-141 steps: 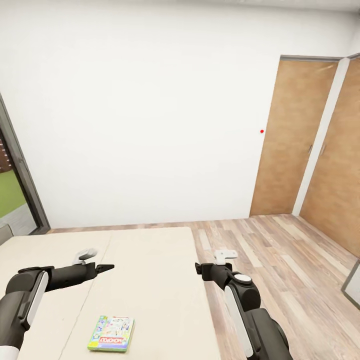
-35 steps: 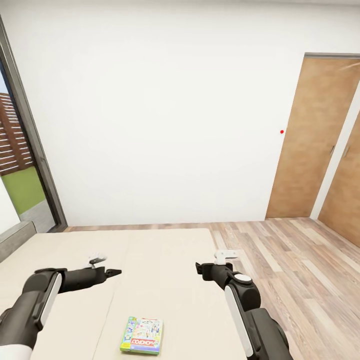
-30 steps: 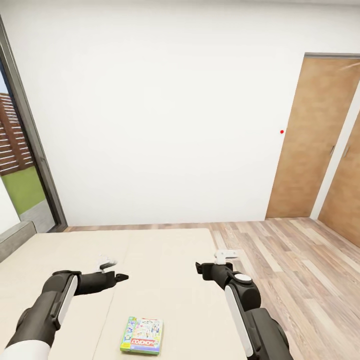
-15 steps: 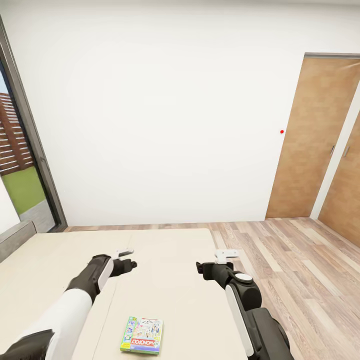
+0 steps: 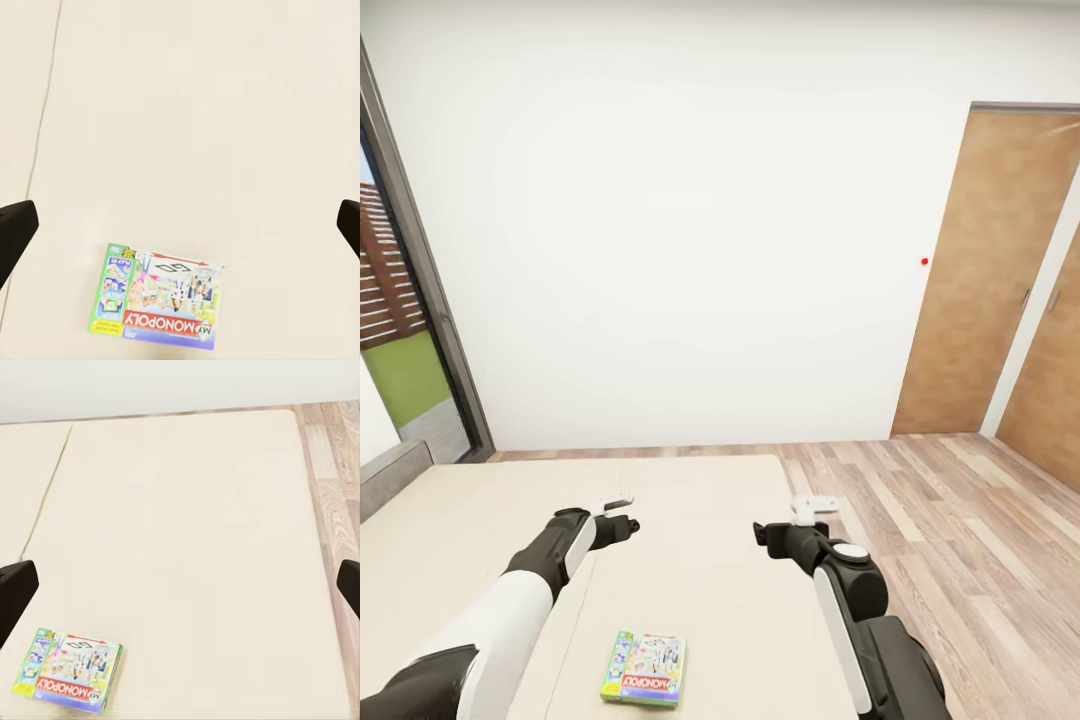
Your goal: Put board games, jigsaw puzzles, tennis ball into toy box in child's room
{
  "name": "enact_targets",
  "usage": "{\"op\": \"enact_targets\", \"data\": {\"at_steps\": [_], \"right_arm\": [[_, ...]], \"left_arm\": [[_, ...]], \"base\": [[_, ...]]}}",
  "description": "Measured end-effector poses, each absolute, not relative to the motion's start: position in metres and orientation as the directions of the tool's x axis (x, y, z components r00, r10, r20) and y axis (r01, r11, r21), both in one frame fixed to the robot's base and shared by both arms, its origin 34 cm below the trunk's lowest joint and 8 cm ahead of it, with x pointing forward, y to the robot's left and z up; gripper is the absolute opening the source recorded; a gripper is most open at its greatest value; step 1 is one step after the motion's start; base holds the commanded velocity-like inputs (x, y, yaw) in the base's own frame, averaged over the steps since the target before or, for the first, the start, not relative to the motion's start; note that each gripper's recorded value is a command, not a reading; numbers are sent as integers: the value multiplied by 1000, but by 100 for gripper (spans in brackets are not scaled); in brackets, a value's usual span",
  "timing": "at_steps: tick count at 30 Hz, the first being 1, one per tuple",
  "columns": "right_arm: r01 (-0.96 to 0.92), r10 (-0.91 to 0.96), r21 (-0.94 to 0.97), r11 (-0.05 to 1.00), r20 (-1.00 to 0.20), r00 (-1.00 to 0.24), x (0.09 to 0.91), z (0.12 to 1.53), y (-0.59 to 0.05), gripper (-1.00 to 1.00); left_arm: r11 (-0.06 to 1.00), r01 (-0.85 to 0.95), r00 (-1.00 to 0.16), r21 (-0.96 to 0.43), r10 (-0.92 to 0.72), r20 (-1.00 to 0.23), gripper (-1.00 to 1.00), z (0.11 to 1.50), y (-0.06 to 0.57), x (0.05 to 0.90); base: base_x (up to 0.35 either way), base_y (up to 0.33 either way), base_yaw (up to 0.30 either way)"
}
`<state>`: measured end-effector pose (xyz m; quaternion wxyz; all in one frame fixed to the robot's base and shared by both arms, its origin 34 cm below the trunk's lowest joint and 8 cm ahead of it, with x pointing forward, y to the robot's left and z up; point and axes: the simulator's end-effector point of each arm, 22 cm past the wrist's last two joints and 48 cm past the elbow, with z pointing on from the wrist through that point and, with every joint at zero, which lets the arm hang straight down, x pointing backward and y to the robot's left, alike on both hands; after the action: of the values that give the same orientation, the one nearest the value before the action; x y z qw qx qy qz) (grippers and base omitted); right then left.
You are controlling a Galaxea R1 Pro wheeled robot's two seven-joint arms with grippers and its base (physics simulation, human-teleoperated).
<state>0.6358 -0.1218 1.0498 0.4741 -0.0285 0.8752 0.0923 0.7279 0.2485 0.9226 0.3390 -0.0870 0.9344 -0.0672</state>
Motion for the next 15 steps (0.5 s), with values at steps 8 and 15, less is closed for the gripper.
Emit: {"op": "enact_targets", "data": {"at_steps": [8, 15], "right_arm": [[-133, 26, 135, 982, -793, -609, 630, 1036, -124, 100], [-130, 20, 134, 982, -768, -640, 628, 1028, -125, 100]], "left_arm": [[976, -119, -761, -183, -208, -614, 100, 915, 248, 727], [976, -121, -769, -181, -208, -605, 100, 908, 247, 726]], "base": [[0, 0, 0], [0, 0, 0]]}}
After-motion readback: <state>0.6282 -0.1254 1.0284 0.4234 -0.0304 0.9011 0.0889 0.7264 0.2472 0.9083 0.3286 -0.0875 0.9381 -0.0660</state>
